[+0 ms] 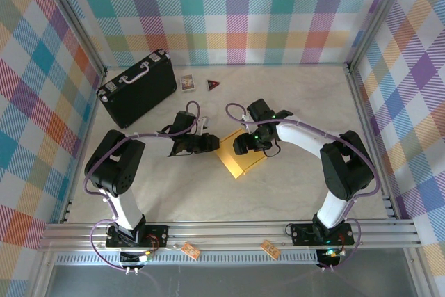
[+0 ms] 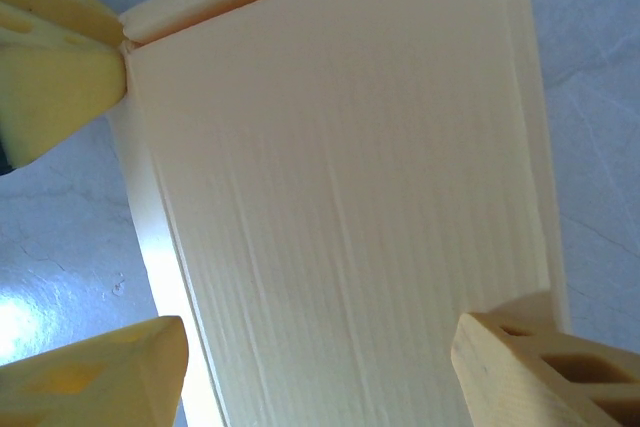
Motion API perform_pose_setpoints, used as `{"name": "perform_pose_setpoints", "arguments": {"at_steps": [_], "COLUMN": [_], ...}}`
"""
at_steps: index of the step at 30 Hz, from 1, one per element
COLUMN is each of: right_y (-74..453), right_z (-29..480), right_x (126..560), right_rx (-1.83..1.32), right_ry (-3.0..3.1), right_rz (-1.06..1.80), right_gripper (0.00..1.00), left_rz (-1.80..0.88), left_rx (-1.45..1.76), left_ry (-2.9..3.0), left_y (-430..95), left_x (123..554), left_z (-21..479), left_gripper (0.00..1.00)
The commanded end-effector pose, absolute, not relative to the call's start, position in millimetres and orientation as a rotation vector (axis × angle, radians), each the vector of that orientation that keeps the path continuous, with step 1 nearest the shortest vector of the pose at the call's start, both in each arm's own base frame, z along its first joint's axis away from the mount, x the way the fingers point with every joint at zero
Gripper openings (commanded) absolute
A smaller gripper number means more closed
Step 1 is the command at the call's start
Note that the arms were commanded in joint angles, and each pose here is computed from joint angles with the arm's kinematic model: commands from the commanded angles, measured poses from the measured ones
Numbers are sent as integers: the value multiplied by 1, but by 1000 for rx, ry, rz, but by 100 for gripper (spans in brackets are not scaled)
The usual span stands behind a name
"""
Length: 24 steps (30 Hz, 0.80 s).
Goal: Fold the paper box
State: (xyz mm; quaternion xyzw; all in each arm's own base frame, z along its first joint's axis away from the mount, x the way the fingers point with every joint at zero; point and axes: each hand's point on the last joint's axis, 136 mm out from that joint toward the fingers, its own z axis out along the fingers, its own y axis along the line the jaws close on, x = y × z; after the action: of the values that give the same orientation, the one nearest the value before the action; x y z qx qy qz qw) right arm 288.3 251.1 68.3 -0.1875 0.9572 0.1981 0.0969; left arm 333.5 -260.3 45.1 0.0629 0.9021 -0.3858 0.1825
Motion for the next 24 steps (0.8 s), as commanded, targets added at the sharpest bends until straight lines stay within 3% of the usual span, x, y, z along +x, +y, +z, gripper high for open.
{"name": "perform_pose_setpoints", "arguments": {"at_steps": [1,24], "right_y": [241,240], "right_z": [42,38], "right_x": [269,267], "right_rx": [-585,-586], "right_ry": [2957,2972], "right_rz": [544,531], "right_gripper": [72,72], "left_rz": [-991,-905], "left_rx": [124,97], "left_ry": [2619,2612], "left_y": [-245,-229], "left_x": [326,327], "left_z": [24,41], "left_gripper": [32,48]}}
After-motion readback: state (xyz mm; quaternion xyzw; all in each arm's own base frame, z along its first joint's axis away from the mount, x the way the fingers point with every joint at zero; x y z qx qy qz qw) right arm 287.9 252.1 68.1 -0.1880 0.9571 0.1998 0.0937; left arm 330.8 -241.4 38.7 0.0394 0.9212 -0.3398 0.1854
